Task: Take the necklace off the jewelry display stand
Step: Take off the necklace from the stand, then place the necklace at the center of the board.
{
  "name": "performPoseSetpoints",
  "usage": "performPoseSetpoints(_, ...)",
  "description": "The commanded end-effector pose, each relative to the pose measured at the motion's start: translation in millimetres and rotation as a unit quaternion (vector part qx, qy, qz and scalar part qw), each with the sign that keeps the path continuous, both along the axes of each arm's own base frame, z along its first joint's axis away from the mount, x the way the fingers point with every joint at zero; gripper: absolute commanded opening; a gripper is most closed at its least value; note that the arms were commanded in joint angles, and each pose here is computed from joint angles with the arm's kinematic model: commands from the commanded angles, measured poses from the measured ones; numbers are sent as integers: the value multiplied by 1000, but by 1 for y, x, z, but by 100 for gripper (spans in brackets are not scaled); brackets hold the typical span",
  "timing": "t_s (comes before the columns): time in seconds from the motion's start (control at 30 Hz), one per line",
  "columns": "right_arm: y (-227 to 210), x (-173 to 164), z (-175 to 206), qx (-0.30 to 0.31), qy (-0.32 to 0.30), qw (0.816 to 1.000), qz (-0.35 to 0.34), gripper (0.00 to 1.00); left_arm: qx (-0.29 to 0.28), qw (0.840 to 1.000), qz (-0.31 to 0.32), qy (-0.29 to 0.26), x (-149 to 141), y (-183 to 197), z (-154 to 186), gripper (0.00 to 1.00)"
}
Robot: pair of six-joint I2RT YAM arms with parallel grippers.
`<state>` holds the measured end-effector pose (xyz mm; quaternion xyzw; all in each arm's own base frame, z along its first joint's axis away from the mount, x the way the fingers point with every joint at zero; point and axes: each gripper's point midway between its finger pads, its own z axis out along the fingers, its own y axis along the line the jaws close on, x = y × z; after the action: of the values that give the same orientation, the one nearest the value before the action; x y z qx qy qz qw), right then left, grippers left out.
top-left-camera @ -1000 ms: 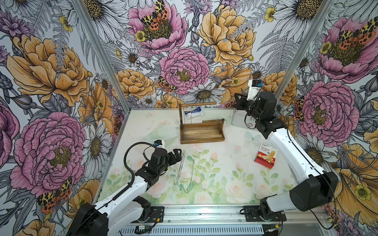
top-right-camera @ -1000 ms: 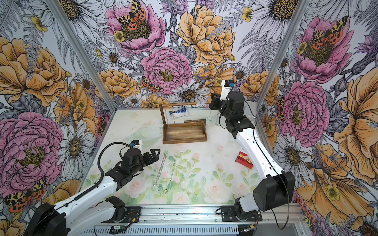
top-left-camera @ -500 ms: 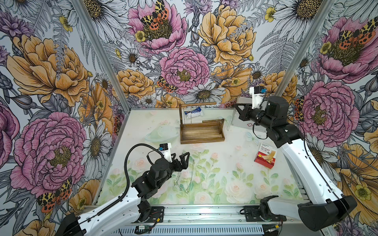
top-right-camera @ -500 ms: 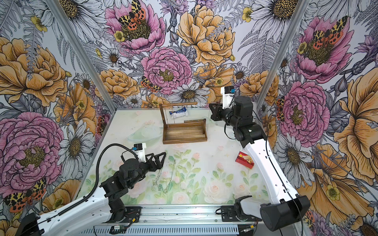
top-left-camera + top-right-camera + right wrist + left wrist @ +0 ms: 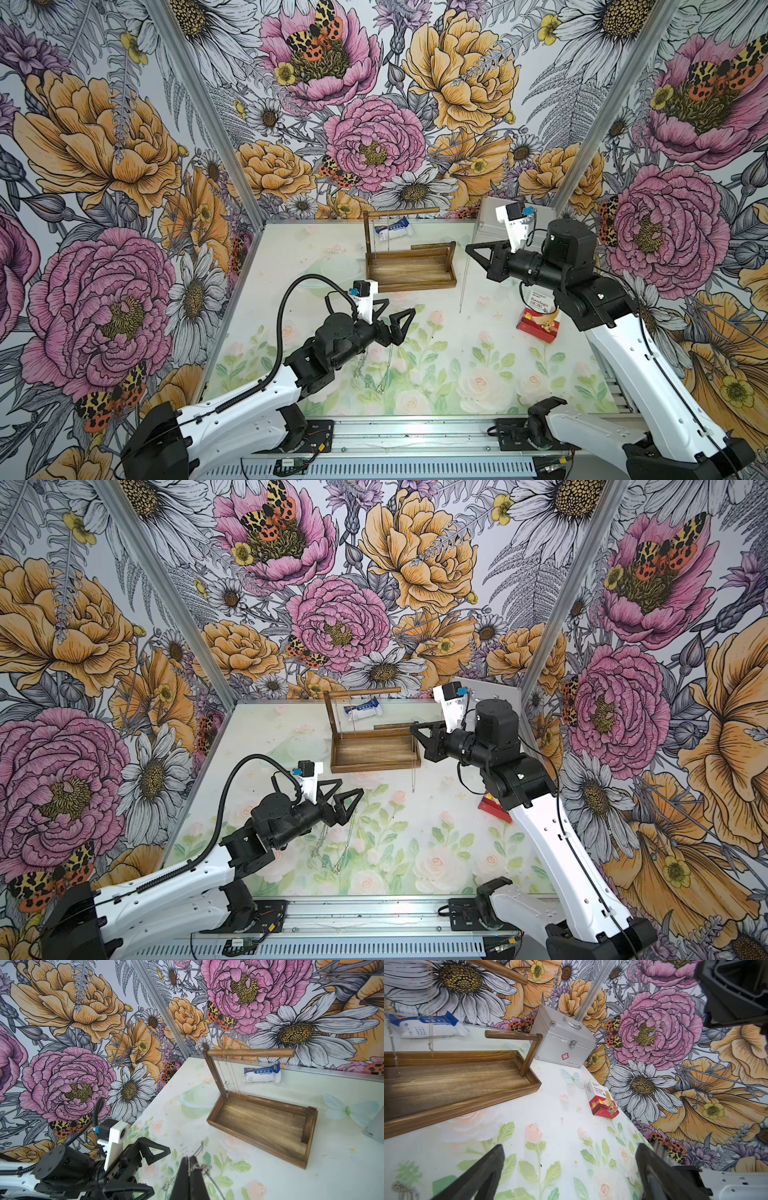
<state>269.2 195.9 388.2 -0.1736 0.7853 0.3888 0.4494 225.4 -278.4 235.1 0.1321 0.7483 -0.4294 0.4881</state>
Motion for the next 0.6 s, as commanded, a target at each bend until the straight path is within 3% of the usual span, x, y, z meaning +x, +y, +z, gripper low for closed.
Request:
performPoseSetpoints(0.0,6,-21,-4,0,7,999,33,0,-28,995,-87,-42,-15,-30,29,99)
performPoseSetpoints(0.57,26,-59,-24,3,32,994,109,0,-24,973,-228,-40,-14,-92,33,92)
